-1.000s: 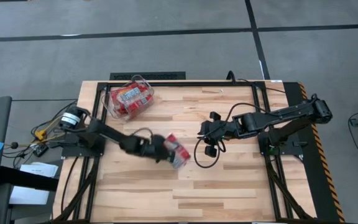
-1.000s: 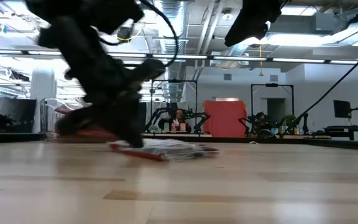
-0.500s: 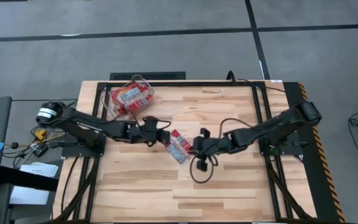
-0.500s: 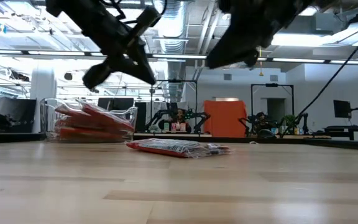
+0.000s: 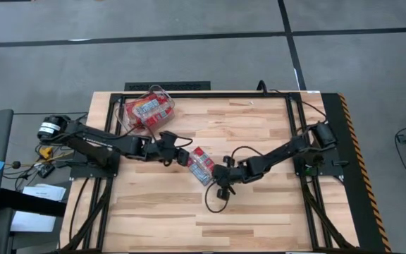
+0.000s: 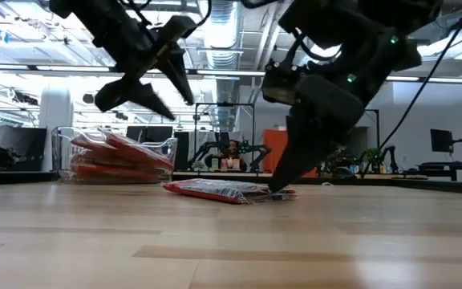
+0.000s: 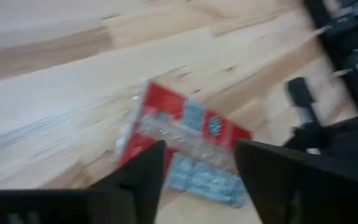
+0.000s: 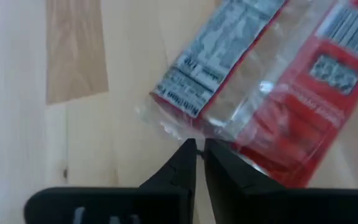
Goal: Sort popcorn bags into baskets
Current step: Put the red popcorn bag into the transparent bin
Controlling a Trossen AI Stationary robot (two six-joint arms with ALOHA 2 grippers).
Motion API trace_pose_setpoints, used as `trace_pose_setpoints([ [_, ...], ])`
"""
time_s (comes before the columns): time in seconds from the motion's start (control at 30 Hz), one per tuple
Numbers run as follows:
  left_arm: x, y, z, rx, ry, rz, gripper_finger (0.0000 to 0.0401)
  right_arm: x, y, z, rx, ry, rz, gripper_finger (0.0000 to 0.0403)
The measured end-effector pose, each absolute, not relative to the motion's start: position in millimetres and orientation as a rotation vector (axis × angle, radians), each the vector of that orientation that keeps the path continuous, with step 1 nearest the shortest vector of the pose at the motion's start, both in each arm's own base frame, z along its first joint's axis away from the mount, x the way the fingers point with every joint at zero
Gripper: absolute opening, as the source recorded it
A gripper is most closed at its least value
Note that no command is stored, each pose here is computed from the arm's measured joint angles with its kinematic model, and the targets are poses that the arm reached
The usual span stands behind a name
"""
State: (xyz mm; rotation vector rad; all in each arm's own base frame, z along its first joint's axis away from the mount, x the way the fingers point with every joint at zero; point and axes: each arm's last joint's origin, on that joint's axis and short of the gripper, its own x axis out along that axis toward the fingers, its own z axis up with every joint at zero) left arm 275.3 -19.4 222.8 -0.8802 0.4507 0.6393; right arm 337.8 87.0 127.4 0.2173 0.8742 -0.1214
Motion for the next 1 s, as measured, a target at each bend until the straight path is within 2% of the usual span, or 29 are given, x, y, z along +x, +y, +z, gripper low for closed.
trace_pose_setpoints([
  [0.17,276,-14,208,-0.891,0.522,0.709,0.0242,328,93,123,0.185,0.968,-0.124,0.0043],
  [0.3,282,-13,191,-0.901,0.566,0.757,0.0265,323,95,121,0.165,1.017,-0.131,0.0030],
  [0.43,288,-13,185,-0.945,0.579,0.732,0.0266,318,106,134,0.135,0.980,-0.067,0.0017],
  [0.5,289,-12,190,-0.951,0.571,0.688,0.0265,321,112,149,0.122,0.879,-0.035,0.0013],
  [0.6,288,-12,201,-0.949,0.516,0.649,0.0264,323,108,167,0.096,0.765,-0.106,0.0015],
  [0.8,285,-7,208,-0.947,0.480,0.669,0.0264,338,82,161,0.106,0.721,-0.195,0.0021],
  [1.0,285,-6,206,-0.953,0.498,0.675,0.0263,347,73,137,0.136,0.778,-0.131,0.0014],
])
